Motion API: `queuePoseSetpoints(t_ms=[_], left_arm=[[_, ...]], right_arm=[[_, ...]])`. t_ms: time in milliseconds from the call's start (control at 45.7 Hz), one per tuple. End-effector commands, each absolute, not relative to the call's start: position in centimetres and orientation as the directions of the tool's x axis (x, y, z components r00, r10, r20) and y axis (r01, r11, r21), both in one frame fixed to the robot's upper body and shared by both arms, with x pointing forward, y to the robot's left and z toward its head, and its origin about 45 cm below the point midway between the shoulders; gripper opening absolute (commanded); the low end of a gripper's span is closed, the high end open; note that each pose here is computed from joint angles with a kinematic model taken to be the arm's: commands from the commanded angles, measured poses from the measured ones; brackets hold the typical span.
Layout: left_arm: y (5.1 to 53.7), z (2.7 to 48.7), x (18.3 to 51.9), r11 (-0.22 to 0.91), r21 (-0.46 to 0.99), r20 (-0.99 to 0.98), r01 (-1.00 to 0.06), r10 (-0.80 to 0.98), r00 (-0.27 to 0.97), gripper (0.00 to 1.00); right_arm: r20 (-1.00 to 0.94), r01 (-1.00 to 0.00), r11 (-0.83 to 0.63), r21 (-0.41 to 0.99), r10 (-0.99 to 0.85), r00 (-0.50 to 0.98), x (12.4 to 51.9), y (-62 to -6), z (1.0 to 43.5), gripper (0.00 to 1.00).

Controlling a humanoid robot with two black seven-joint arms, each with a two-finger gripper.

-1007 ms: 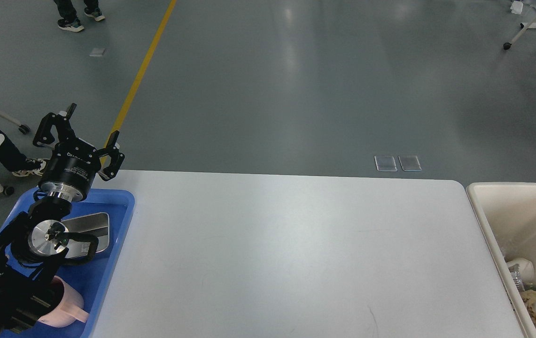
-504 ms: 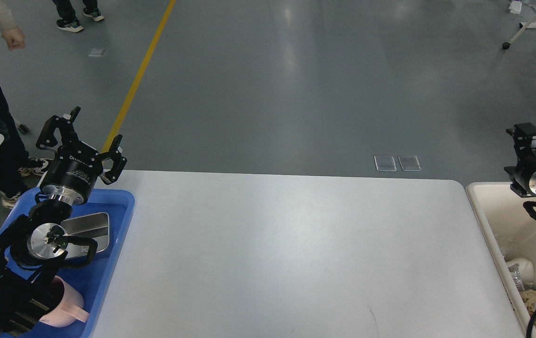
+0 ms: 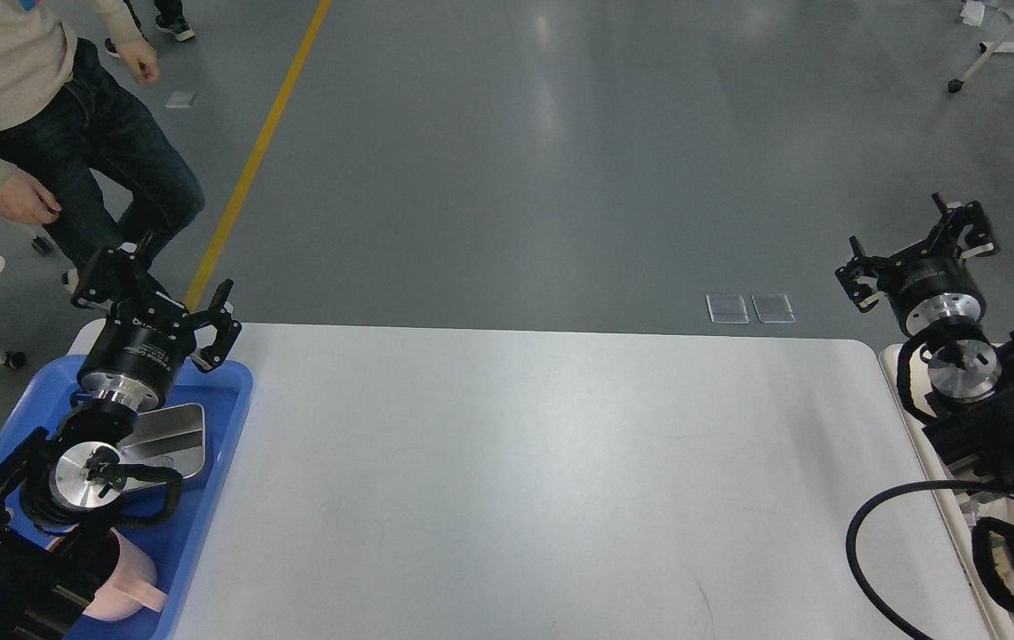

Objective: Tidy desktop

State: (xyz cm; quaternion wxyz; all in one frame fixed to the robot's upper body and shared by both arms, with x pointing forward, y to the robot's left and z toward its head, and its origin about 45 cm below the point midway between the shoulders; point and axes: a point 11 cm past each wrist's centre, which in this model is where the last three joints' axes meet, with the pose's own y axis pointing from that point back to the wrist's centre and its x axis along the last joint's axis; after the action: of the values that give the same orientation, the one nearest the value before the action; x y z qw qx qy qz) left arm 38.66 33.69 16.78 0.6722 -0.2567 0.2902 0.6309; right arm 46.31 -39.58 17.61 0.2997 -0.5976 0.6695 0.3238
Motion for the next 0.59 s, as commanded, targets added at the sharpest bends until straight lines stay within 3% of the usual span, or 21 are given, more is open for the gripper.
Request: queuePoseSetpoints(t_ms=[0, 175, 394, 569], left_arm=[[34.7, 16.0, 37.8, 0.054, 0.041, -0.714, -0.998, 0.7, 0.008, 0.97], [35.3, 15.8, 37.4, 0.037, 0.045, -0.715, -0.998, 0.699, -0.006, 0.97], [35.9, 15.7, 37.2, 0.025, 0.048, -0.713, -0.999, 0.701, -0.017, 0.97], [35.9, 15.8, 37.2, 0.023, 0.045, -0.714, -0.999, 0.7, -0.016, 0.97]], right_arm=[[-0.824, -0.998, -0.036, 0.061, -0.566, -0.029, 44.1, -37.2, 15.0, 1.0], [-0.859, -0.991, -0.133, 0.029, -0.511, 0.043, 40.6, -36.2, 14.4, 1.0], [-0.875, -0.988, -0.136, -0.078, -0.466, 0.133, 37.7, -37.6, 17.4, 1.0], [-0.858, -0.993, -0.102, -0.058, -0.503, 0.102, 35.4, -39.7, 16.4, 1.0]])
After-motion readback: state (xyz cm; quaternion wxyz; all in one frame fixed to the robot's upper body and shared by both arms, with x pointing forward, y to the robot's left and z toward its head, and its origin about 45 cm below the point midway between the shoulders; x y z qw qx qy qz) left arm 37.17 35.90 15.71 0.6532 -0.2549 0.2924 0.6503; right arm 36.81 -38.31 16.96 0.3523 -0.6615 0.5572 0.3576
